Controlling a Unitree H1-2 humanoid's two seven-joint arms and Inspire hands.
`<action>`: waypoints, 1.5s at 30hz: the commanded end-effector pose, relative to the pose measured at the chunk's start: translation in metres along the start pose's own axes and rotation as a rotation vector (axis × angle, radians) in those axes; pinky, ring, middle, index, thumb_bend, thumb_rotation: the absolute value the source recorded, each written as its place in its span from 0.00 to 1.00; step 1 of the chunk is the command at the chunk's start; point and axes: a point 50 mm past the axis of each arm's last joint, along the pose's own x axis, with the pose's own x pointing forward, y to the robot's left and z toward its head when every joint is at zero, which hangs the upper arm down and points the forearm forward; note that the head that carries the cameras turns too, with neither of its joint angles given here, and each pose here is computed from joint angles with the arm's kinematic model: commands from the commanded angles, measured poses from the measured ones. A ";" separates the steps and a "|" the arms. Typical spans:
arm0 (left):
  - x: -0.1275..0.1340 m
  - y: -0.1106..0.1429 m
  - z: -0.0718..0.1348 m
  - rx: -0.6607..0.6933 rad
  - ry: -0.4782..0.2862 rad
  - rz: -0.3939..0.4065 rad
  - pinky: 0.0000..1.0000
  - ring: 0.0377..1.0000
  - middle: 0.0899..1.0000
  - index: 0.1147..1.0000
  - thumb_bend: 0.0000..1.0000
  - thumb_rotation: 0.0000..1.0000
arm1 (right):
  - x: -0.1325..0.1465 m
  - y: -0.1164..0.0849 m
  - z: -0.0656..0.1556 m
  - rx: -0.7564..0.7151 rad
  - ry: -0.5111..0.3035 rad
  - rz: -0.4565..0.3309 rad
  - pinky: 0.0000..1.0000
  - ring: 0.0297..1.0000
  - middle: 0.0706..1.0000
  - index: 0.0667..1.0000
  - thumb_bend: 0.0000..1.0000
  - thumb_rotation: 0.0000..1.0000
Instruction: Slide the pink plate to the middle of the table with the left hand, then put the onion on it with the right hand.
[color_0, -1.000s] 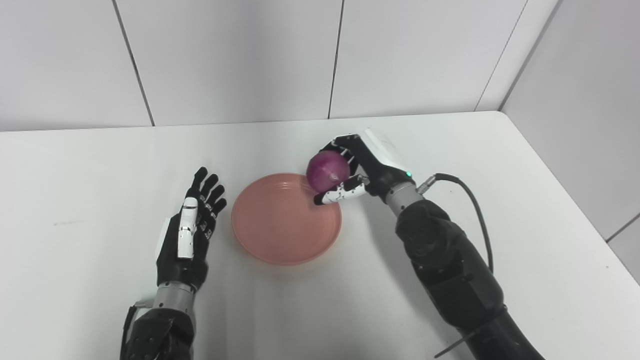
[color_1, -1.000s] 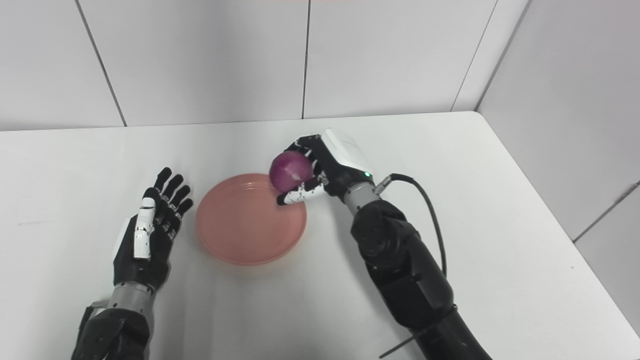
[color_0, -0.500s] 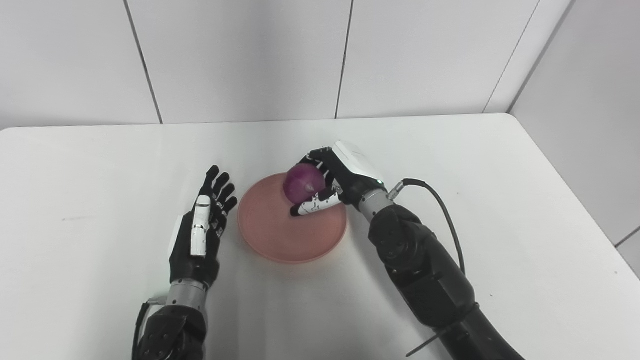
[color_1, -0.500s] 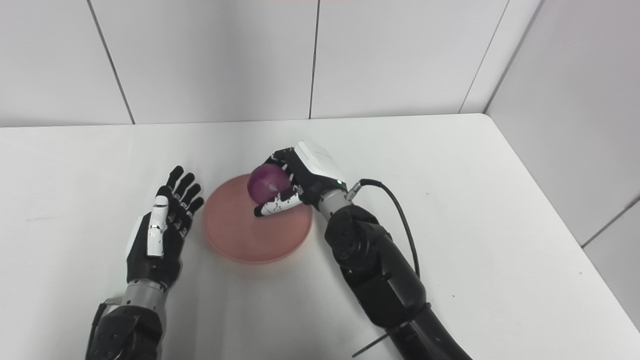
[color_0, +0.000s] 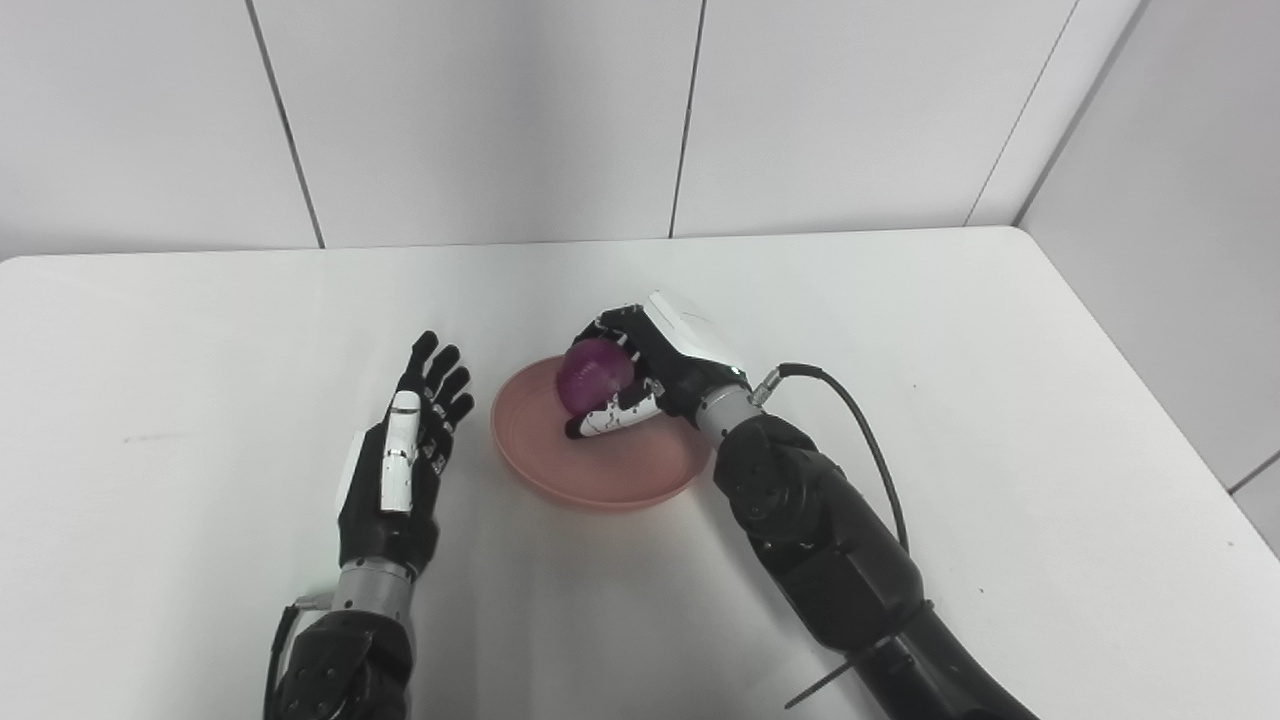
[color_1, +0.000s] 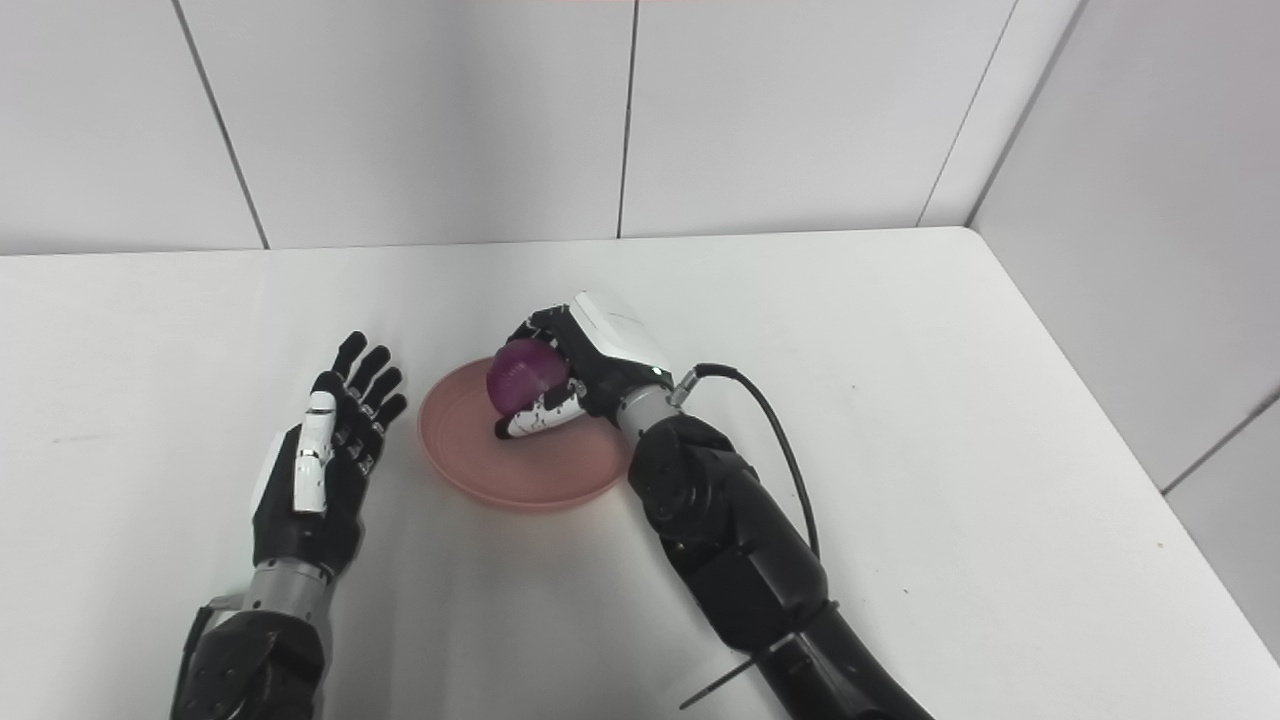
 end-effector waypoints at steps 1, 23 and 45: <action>-0.007 0.004 -0.009 -0.002 0.045 0.012 0.95 0.95 0.96 0.93 0.48 1.00 | 0.005 -0.004 0.012 -0.013 -0.058 -0.016 0.40 0.48 0.55 0.56 0.75 0.19; -0.007 0.007 -0.009 -0.003 0.033 -0.001 0.93 0.95 0.96 0.94 0.46 1.00 | -0.006 0.000 0.015 -0.029 -0.081 -0.018 0.46 0.56 0.63 0.63 0.92 0.24; -0.006 0.008 -0.009 -0.008 0.034 0.007 0.92 0.94 0.95 0.93 0.46 1.00 | -0.035 -0.015 0.029 0.026 -0.230 -0.073 0.75 0.78 0.79 0.81 1.00 0.38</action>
